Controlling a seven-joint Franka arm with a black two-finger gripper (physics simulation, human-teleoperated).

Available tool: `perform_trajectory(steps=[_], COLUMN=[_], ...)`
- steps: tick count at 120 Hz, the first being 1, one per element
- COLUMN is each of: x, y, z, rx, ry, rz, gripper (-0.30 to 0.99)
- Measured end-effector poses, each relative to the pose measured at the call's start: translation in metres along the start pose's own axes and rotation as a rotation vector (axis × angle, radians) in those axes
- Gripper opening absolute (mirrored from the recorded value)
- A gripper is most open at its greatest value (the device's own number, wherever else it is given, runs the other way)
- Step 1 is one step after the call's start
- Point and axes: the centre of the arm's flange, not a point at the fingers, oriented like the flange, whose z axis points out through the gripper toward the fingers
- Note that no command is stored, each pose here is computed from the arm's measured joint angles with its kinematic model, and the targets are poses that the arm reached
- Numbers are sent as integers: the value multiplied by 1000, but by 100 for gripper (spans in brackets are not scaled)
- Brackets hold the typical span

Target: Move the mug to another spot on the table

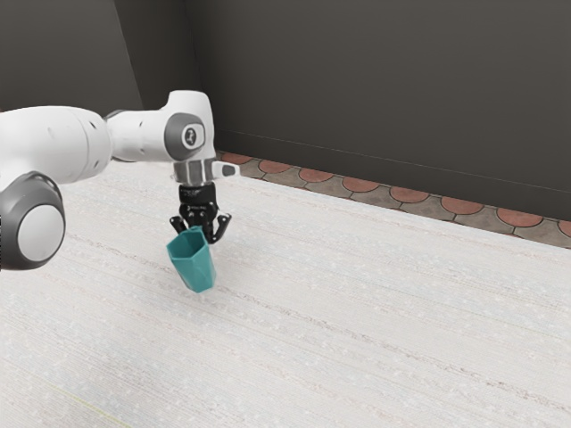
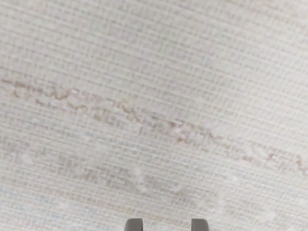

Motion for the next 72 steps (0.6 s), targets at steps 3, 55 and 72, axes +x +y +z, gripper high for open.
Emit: perform_trajectory(steps=[3, 55, 72], x=[1, 18, 27], y=[0, -22, -24], z=[1, 31, 34], rx=[8, 43, 40], ry=[-1, -55, -50], rz=[6, 20, 26], gripper=[-9, -9, -9])
